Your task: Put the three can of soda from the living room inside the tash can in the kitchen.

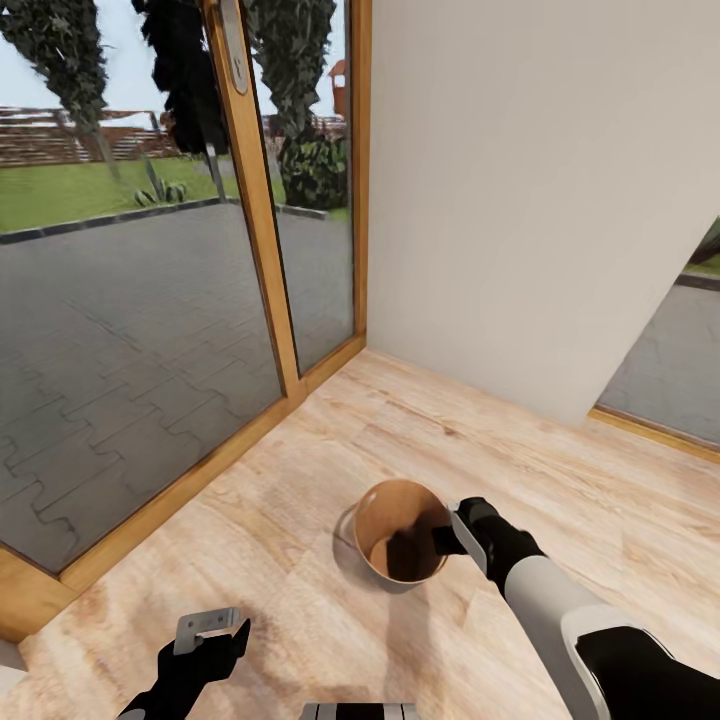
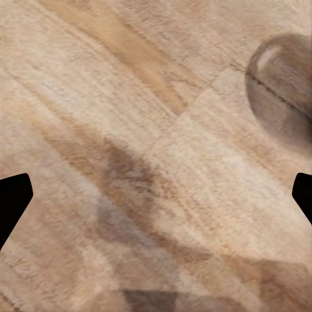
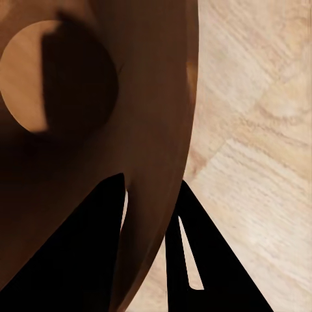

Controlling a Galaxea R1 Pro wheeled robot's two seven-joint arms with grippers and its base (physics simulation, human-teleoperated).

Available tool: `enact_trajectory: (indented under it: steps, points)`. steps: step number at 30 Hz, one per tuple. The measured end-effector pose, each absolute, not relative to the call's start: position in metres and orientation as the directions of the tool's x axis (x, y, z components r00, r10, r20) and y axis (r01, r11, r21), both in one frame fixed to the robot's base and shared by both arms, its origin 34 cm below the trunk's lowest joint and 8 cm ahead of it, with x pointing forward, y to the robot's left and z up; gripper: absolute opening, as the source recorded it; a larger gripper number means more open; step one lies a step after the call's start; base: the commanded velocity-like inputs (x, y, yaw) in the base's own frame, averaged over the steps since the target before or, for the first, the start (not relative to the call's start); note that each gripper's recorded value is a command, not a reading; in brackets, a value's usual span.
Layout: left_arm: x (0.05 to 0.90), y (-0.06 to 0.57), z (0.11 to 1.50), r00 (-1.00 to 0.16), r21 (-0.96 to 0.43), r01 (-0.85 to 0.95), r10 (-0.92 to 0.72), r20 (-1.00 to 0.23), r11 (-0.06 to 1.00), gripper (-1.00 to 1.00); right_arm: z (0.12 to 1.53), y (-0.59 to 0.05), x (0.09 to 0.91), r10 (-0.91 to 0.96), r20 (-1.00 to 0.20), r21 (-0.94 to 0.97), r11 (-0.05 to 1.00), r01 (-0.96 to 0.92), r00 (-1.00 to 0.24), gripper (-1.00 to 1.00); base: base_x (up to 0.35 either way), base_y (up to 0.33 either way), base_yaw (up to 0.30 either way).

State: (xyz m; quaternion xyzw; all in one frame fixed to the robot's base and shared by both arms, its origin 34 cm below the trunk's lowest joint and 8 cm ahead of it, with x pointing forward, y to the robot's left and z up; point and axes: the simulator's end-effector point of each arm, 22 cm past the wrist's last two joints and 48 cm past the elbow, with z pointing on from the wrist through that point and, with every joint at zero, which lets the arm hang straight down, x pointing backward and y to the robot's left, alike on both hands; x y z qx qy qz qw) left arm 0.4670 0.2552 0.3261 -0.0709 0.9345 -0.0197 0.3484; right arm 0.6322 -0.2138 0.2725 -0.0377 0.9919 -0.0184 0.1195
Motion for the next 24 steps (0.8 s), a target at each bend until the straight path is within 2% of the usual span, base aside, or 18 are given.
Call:
enact_trajectory:
  steps: [10,18,24]
  points:
    - [0.467,0.255,0.326,-0.746,-0.086,-0.118,-0.146,-0.649,0.989,1.00,0.295,-0.206,0.653,-0.084,-0.274,-0.036,0.996,-0.077,-0.958,-1.00,0.000,0.000,0.000]
    - [0.467,0.255,0.327,-0.746,-0.087,-0.118,-0.146,-0.650,0.989,1.00,0.367,-0.194,0.699,-0.093,-0.372,-0.019,0.995,-0.093,-0.923,-1.00,0.000,0.000,0.000]
    - [0.467,0.255,0.326,-0.747,-0.086,-0.119,-0.146,-0.649,0.989,1.00,0.392,-0.194,0.707,-0.102,-0.389,-0.025,0.995,-0.100,-0.916,-1.00,0.000,0.000,0.000]
